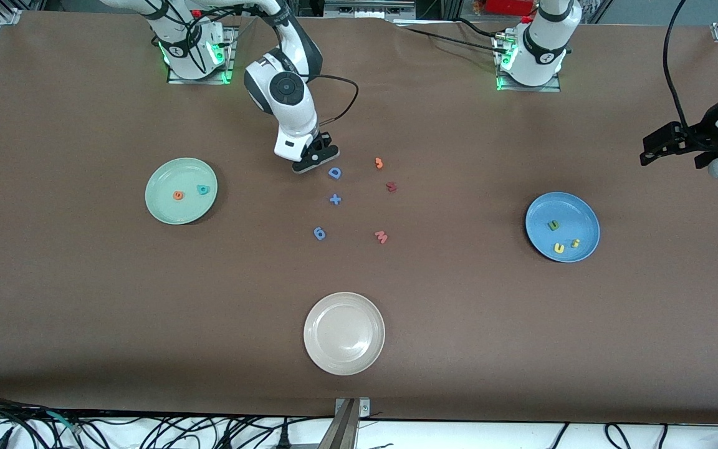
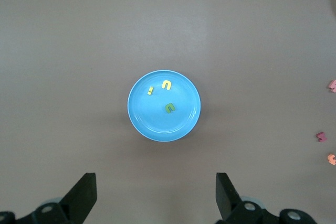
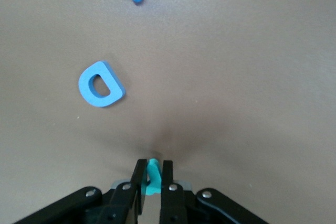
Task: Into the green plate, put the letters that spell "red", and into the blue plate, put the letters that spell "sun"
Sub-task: 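Carry the teal j to the green plate and open the right gripper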
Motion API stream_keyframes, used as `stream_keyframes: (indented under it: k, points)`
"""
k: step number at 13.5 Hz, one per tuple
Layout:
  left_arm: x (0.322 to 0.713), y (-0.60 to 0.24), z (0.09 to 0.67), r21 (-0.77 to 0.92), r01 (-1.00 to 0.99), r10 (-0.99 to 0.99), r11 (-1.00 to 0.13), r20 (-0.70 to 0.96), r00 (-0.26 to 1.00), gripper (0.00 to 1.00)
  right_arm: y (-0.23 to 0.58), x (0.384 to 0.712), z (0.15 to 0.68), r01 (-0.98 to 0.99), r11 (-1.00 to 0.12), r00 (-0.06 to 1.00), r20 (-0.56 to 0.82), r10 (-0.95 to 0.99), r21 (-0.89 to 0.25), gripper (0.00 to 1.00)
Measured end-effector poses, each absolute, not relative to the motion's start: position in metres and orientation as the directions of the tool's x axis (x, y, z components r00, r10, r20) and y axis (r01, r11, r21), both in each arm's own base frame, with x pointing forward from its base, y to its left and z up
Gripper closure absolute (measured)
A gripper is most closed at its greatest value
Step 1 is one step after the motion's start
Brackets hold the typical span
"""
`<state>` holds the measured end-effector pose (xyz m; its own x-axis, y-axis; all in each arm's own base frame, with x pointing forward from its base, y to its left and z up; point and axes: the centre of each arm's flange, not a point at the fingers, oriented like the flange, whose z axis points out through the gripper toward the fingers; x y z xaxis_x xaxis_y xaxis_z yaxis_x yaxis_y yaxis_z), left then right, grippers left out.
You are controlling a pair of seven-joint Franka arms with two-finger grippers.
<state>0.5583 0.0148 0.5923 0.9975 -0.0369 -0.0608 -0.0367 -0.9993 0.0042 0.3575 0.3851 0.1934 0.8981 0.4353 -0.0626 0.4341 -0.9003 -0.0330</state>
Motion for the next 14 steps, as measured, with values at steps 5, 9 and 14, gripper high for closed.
stream_keyframes:
  k: [5, 9, 14]
  points:
    - [0.565, 0.014, 0.581, 0.004, -0.039, -0.039, -0.999, -0.068, 0.997, 0.00, 0.335, 0.404, 0.283, 0.323, -0.945, 0.942, -0.081, 0.326, -0.047, 0.85]
    - [0.570, 0.014, 0.578, 0.002, -0.039, -0.039, -0.999, -0.057, 0.998, 0.00, 0.235, 0.466, 0.356, 0.229, -0.970, 0.962, -0.134, 0.239, -0.084, 0.85]
    - [0.571, 0.014, 0.577, 0.002, -0.039, -0.039, -0.999, -0.058, 0.998, 0.00, 0.104, 0.526, 0.389, 0.097, -0.991, 0.987, -0.116, 0.108, -0.094, 0.85]
